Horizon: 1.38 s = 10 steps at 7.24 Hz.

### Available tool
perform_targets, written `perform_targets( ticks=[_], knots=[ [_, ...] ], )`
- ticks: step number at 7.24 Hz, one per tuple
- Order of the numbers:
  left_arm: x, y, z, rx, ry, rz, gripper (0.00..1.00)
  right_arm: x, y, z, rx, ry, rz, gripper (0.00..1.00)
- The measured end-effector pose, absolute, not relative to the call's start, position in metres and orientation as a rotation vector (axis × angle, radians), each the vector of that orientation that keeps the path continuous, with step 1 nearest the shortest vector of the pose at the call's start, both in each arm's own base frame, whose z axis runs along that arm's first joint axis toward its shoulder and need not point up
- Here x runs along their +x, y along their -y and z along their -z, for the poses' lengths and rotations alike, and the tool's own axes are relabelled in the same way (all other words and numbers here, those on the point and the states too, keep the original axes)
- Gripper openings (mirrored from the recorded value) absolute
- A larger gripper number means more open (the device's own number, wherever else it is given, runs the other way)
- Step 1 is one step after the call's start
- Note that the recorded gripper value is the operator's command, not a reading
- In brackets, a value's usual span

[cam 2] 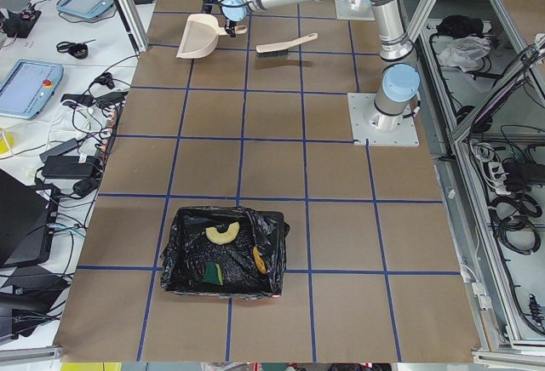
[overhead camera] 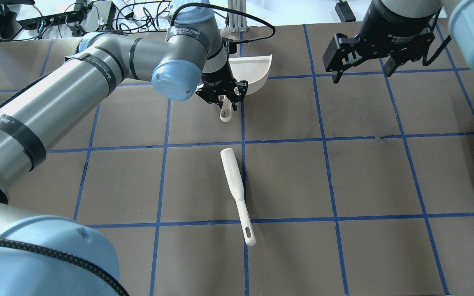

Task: Sweep and dump trash in nearest bin
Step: 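Carry the empty dustpan back over the table with the left gripper, then lower the dustpan onto the table beyond the brush with the left gripper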

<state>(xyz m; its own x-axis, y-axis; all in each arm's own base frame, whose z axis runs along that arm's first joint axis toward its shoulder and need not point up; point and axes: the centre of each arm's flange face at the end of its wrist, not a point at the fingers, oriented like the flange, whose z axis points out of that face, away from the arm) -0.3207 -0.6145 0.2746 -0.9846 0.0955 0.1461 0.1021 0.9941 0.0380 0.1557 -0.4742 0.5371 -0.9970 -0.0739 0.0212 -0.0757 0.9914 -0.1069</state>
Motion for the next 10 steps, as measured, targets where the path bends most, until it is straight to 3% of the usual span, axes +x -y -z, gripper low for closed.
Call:
perform_targets(
  ticks=[10],
  knots=[
    [-0.359,0.594,-0.242,-0.073,3.052,0.159,0.0,0.155,0.475,-0.537,0.163,3.116,-0.171,1.0]
  ],
)
